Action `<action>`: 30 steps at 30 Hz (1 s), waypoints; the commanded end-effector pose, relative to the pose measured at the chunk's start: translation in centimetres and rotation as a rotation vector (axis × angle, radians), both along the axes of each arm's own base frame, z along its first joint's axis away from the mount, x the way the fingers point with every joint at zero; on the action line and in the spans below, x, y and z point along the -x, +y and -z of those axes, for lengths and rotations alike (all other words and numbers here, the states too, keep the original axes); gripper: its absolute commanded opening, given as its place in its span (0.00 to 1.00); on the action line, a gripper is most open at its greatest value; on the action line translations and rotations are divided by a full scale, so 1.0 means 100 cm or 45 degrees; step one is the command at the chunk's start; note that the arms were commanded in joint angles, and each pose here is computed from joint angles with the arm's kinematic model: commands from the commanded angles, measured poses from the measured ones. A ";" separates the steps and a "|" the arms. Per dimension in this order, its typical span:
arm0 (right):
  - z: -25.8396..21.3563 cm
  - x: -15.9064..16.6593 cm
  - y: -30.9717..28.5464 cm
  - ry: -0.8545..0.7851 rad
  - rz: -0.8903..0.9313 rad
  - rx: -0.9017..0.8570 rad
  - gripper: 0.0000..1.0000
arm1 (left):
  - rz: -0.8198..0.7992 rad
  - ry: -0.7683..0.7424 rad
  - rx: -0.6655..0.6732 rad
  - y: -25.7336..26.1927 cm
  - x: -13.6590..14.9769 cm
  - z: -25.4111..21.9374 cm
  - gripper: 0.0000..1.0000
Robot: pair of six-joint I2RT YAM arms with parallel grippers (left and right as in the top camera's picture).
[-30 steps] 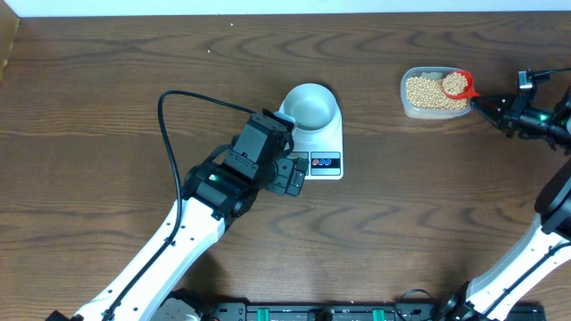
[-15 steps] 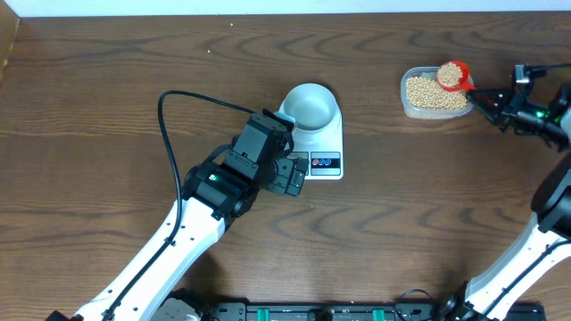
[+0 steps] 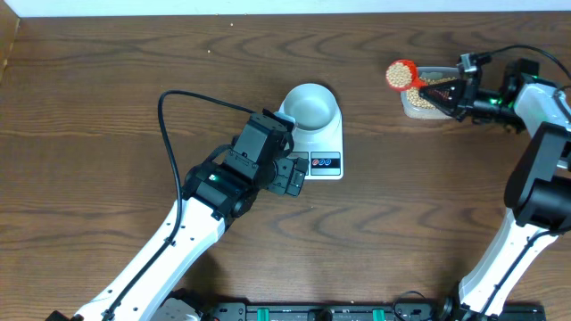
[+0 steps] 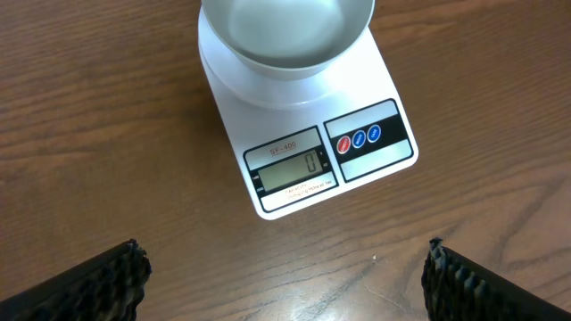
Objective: Scoop item into bowl and weigh 50g on scale
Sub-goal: 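Carry the filled red scoop left over the grey bowl on the scale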
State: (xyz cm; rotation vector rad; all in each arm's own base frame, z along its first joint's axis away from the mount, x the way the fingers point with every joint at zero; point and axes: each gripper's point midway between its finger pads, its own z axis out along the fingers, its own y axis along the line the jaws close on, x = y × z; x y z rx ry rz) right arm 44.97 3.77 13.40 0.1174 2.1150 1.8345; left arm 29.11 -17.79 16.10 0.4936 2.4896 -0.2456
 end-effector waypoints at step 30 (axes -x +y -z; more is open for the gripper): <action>-0.023 0.015 0.104 -0.054 -0.303 -0.037 0.01 | 0.009 -0.010 -0.005 0.000 -0.001 -0.002 1.00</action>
